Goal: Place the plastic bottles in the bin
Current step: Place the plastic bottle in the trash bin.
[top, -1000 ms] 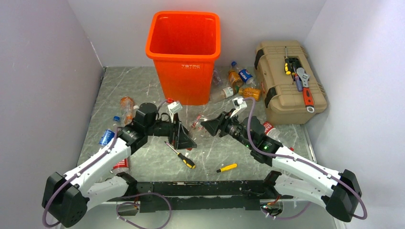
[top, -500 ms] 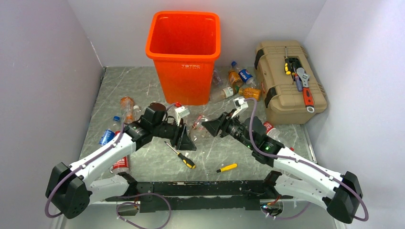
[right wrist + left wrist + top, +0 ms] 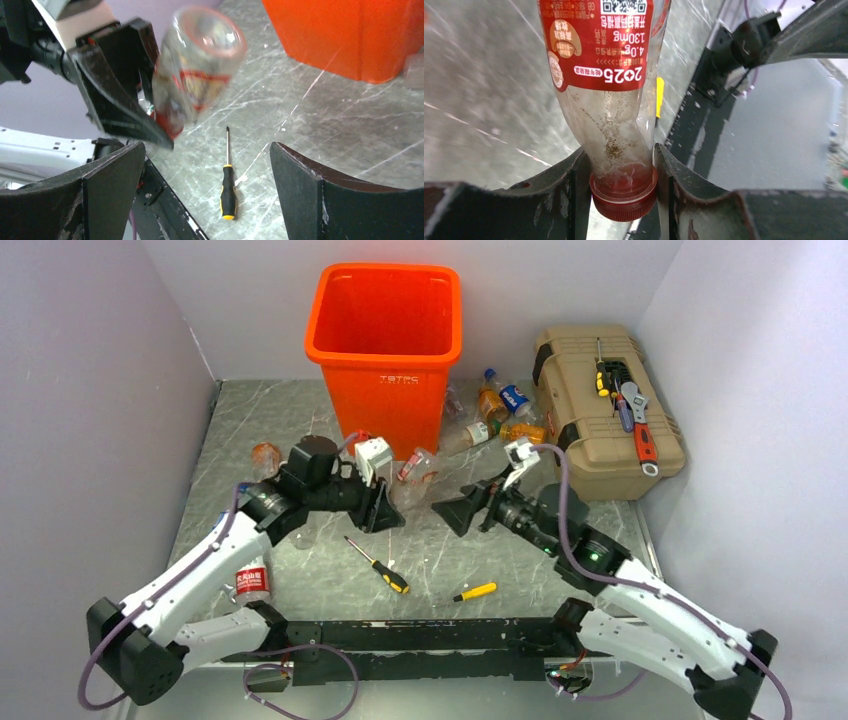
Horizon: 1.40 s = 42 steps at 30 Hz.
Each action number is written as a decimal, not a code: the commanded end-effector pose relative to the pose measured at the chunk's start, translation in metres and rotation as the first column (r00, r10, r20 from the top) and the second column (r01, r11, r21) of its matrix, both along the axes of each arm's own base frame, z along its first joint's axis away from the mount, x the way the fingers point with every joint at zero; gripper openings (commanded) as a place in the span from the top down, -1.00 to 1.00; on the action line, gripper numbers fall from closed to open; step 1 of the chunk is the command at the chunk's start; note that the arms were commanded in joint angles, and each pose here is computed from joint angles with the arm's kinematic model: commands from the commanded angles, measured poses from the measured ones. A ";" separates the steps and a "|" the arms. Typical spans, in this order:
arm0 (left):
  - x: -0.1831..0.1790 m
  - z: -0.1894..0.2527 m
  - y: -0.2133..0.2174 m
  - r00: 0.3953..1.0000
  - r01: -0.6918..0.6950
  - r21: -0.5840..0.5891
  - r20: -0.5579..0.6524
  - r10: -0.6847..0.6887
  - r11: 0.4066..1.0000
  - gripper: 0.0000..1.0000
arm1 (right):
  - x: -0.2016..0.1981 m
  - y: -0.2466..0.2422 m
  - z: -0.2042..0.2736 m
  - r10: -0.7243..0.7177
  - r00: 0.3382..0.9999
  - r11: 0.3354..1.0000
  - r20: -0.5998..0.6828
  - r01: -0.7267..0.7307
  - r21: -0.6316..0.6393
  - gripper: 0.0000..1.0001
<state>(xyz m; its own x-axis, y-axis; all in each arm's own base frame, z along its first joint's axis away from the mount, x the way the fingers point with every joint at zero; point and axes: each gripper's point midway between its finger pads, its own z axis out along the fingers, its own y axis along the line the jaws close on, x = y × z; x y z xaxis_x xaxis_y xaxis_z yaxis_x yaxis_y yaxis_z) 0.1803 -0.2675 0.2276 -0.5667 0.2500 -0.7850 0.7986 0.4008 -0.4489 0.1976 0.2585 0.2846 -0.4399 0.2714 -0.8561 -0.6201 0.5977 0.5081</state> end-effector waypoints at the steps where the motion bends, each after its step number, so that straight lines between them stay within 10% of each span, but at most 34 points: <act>1: 0.018 0.059 0.021 0.926 -0.011 0.061 0.376 -0.013 0.998 1.00 | -0.031 -0.027 0.044 0.058 0.993 0.998 0.100 -0.055 -0.024 -1.00; 8: 0.033 0.052 0.036 0.447 -0.011 0.408 0.818 -0.361 0.913 1.00 | -0.059 -0.040 0.077 0.135 0.988 0.989 0.068 -0.131 -0.062 -1.00; 15: 0.031 0.062 0.016 -0.259 -0.137 0.644 0.710 -0.655 0.752 1.00 | -0.079 -0.026 0.064 0.258 0.966 0.965 -0.030 -0.259 -0.048 -1.00; 17: 0.033 0.058 0.013 -0.374 -0.214 0.687 0.600 -0.708 0.695 1.00 | -0.078 -0.021 0.050 0.268 0.960 0.959 -0.082 -0.274 -0.073 -1.00; 28: 0.028 0.049 -0.001 -0.521 -0.269 0.776 0.381 -0.764 0.571 1.00 | -0.069 0.009 -0.023 0.351 0.888 0.907 -0.299 -0.402 -0.130 -1.00; 42: 0.019 0.052 -0.002 -0.532 -0.241 0.759 0.418 -0.737 0.605 1.00 | -0.069 0.037 -0.043 0.471 0.825 0.854 -0.313 -0.515 -0.073 -1.00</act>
